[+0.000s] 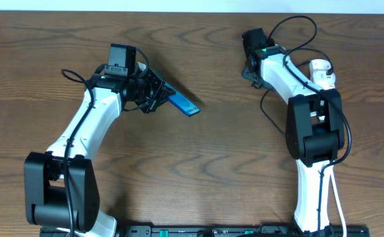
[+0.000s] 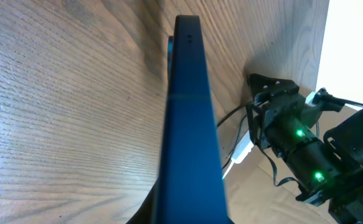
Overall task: Plug charger to phone and switch on socket
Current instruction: 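Grasp the black USB-C cable near its plug with the right gripper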
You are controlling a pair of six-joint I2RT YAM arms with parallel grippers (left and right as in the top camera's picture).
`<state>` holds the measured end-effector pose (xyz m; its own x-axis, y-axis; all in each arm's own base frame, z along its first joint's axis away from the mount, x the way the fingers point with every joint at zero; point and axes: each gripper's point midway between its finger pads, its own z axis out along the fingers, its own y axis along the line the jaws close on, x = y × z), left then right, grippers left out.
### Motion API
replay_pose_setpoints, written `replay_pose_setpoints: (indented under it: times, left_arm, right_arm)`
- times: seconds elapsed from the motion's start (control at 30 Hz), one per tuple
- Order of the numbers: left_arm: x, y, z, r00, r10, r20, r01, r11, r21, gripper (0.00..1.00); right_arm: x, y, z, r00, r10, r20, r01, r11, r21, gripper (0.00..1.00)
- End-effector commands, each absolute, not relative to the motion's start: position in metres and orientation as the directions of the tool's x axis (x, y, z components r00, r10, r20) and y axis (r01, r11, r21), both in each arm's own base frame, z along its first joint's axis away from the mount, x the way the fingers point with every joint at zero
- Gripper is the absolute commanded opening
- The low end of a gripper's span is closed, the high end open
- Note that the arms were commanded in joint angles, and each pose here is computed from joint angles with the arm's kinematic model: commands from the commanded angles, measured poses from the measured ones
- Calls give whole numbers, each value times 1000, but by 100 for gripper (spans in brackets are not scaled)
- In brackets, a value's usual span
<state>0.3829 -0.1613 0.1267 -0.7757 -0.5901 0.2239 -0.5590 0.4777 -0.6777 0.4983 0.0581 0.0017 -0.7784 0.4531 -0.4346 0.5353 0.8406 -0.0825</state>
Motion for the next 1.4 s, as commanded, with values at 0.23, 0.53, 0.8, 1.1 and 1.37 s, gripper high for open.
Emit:
replay_pose_setpoints:
  times: [0.23, 0.53, 0.8, 1.1, 1.37]
  left_arm:
    - [384, -160, 134, -774, -597, 209, -550, 472, -689, 7]
    - [383, -160, 134, -775, -597, 209, -550, 472, -689, 7]
    - [383, -161, 134, -777, -594, 209, -548, 474, -689, 8]
    - [383, -161, 134, -777, -593, 209, -548, 474, -689, 7]
    - [381, -151, 131, -809, -565, 163, -503, 521, -690, 8]
  right_arm:
    - [426, 25, -73, -843, 493, -215, 536, 800, -269, 76]
    - [410, 45, -118, -872, 448, -197, 480, 861, -166, 41]
    - [411, 116, -122, -994, -49, -101, -54, 997, 53, 1]
    - [259, 159, -100, -773, -510, 377, -461, 860, 219, 6]
    - [292, 145, -88, -862, -353, 363, -385, 923, -18, 68]
